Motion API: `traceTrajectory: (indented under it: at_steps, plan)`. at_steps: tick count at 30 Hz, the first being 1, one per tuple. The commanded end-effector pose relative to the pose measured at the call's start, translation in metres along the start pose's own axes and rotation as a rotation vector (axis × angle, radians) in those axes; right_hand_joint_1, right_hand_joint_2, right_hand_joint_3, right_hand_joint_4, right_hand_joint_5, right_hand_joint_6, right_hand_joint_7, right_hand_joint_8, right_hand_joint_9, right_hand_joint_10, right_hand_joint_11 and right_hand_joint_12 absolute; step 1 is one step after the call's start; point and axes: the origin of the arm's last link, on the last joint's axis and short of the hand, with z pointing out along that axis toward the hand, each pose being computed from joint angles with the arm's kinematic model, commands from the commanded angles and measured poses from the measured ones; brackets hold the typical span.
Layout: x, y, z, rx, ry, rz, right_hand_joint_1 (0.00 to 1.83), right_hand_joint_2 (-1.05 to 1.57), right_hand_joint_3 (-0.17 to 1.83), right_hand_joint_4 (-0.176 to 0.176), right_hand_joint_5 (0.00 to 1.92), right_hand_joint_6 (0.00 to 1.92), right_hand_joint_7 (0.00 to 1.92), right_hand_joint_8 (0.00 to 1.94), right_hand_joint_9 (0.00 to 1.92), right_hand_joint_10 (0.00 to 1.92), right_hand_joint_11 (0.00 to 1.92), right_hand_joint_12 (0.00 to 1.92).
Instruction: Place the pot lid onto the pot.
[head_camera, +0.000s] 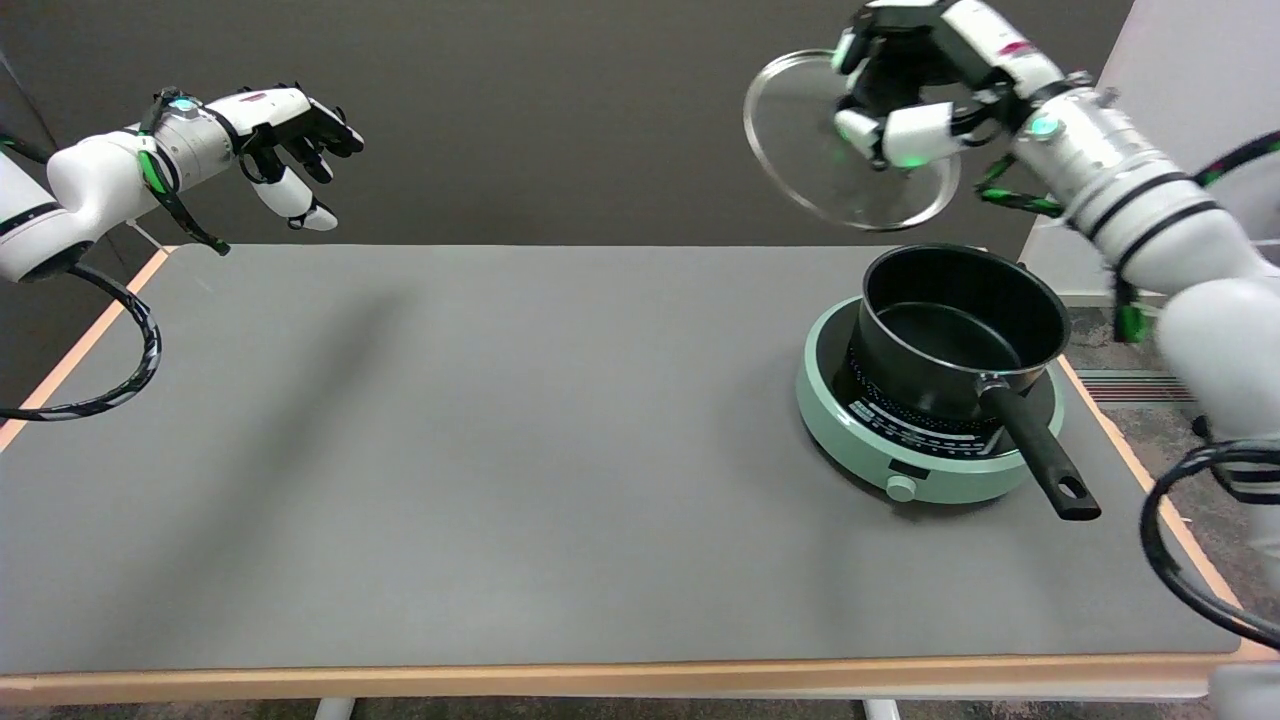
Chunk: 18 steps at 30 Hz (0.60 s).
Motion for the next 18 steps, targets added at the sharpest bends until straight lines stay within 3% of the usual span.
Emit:
traceTrajectory:
  at_steps: [1,18]
  plan:
    - [0.062,0.042,-0.055,-0.082,0.045,0.001,1.36,0.75,0.92,0.176,0.62,1.32,0.86,1.54,0.81,1.85,0.68,1.92]
    - [0.043,0.071,-0.091,-0.179,-0.067,0.028,1.36,0.76,0.92,0.176,0.62,1.31,0.85,1.54,0.8,1.86,0.68,1.92]
